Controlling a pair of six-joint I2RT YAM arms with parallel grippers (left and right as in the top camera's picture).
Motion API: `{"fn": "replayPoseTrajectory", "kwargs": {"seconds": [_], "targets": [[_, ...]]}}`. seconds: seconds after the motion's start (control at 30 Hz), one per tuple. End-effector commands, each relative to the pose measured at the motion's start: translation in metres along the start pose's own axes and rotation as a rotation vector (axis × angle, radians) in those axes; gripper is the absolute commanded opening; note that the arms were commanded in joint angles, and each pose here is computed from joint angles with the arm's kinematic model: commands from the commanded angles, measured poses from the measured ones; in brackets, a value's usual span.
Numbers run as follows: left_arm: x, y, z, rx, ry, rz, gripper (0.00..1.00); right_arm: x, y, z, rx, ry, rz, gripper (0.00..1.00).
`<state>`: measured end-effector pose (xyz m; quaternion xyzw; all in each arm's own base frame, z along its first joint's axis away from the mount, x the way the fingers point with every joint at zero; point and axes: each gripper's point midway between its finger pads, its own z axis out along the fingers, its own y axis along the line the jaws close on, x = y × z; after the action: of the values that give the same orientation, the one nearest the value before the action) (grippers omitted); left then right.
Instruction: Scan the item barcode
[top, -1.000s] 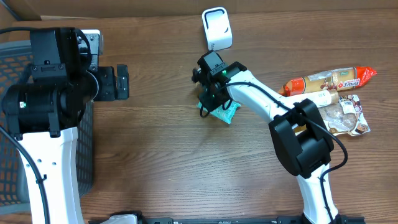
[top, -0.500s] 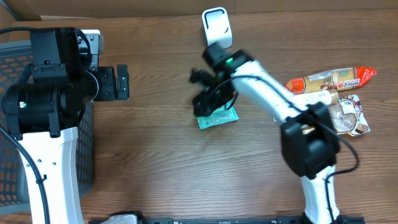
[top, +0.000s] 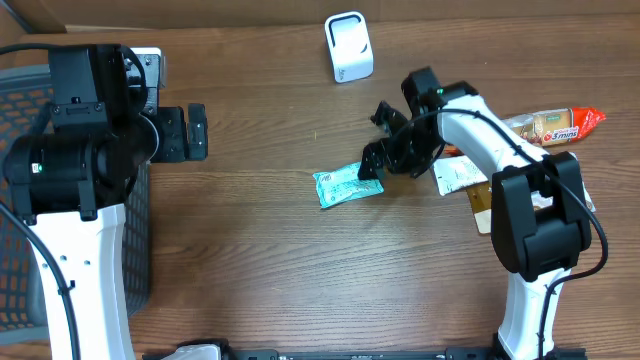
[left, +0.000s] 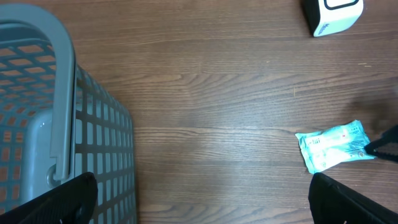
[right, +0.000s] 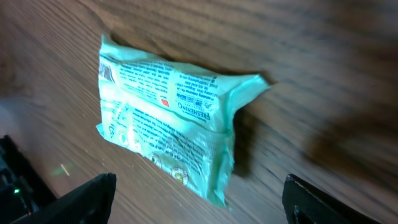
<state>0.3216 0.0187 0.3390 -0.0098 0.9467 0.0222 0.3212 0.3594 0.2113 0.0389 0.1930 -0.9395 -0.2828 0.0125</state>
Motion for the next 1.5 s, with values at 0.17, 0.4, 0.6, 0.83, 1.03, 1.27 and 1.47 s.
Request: {"fn": "replayPoseTrajectory", "kwargs": {"seconds": [0.17, 0.4, 0.6, 0.83, 1.03, 1.27, 1.47], "targets": [[-0.002, 0.003, 0.000, -0.009, -0.006, 0.016, 1.00, 0.004, 0.013, 0.021, -0.147, -0.051, 0.044, 0.84], [-0.002, 0.003, 0.000, -0.009, -0.006, 0.015, 0.99, 0.000, 0.004, 0.046, -0.166, -0.121, 0.142, 0.74], [-0.002, 0.003, 0.000, -0.009, -0.006, 0.015, 1.00, 0.009, 0.004, 0.069, -0.171, -0.121, 0.154, 0.45], [-0.002, 0.003, 0.000, -0.009, -0.006, 0.016, 1.00, 0.012, 0.010, 0.072, -0.183, -0.108, 0.146, 0.14], [-0.002, 0.003, 0.000, -0.009, -0.006, 0.015, 1.00, 0.005, 0.017, 0.066, -0.230, -0.126, 0.131, 0.04], [-0.002, 0.003, 0.000, -0.009, -0.006, 0.016, 1.00, -0.027, 0.034, 0.004, -0.322, -0.225, 0.094, 0.04], [-0.002, 0.003, 0.000, -0.009, -0.006, 0.015, 0.99, -0.042, 0.063, -0.085, -0.290, -0.434, -0.119, 0.04]]}}
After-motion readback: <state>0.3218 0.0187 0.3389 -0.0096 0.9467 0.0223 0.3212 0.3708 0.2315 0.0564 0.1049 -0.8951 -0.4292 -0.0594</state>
